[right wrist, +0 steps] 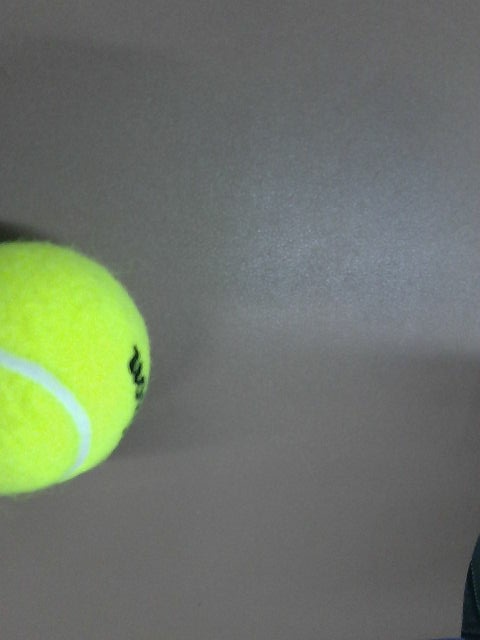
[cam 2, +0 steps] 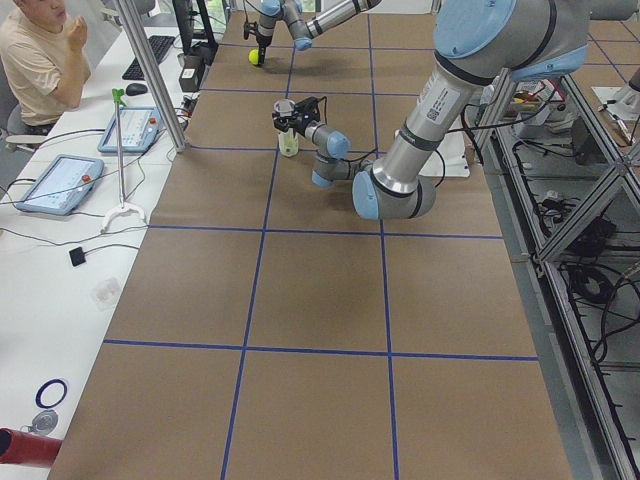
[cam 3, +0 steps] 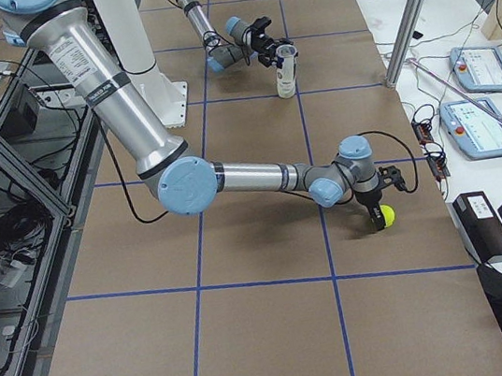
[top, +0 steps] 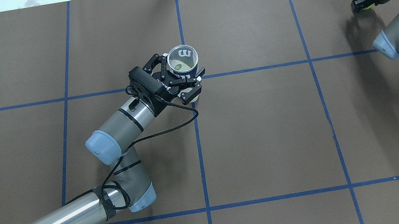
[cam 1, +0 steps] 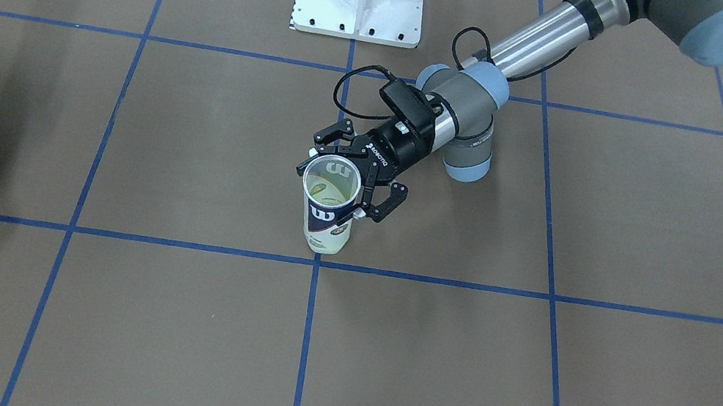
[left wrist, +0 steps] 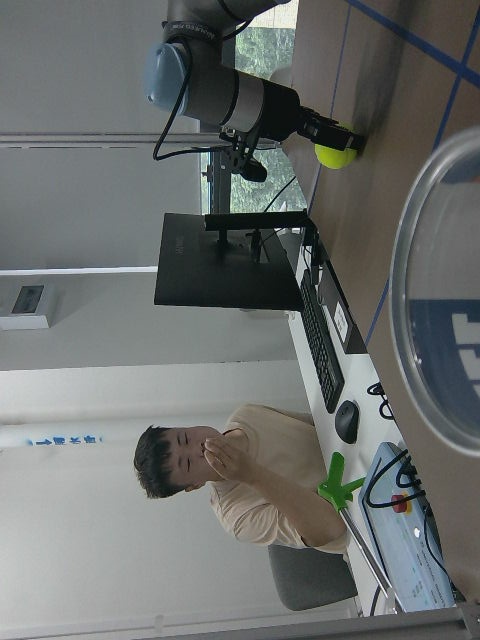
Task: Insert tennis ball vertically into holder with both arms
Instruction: 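Move the right gripper to the second tennis ball and grasp it, then carry the second ball with the right gripper above the tube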
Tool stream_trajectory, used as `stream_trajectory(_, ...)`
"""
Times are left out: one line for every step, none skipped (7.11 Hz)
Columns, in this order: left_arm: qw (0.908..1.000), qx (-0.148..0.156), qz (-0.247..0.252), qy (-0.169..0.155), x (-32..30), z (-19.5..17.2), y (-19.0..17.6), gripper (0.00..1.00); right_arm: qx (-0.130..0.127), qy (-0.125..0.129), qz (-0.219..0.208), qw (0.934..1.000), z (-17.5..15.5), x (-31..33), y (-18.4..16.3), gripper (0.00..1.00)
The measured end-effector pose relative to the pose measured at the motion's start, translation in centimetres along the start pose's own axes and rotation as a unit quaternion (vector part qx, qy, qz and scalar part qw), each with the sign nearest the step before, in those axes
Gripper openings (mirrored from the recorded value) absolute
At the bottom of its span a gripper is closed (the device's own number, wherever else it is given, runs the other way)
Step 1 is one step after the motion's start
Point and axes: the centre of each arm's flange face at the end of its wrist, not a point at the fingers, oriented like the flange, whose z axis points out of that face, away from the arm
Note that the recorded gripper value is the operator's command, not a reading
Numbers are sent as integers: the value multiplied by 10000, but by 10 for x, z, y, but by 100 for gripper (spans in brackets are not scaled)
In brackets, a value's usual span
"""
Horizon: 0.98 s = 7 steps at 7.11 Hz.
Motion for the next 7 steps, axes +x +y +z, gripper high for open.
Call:
stream_trajectory(10000, 4, -1, 1, 0, 0, 0, 99, 139, -188, 159, 9996, -18, -15, -10, 0)
stream_trajectory(10000, 7, -1, 3, 0, 0, -1, 99, 293, -477, 456, 9974, -43, -35, -22, 0)
stream_trajectory(10000, 8, -2, 5, 1, 0, -1, 99, 441, -818, 831, 9922, -72, -64, -30, 0)
stream_trajectory(10000, 8, -3, 6, 1, 0, -1, 99, 553, -1208, 1249, 9832, -104, -105, -33, 0)
stream_trajectory(10000, 10, -1, 3, 0, 0, -1, 99, 597, -1603, 1632, 9717, -135, -148, -29, 0)
stream_trajectory(10000, 8, 2, 0, 0, 1, -1, 99, 567, -1977, 1941, 9592, -165, -192, -19, 0)
stream_trajectory(10000, 8, 2, -3, 0, 1, -1, 99, 470, -2241, 2157, 9492, -198, -235, -12, 0)
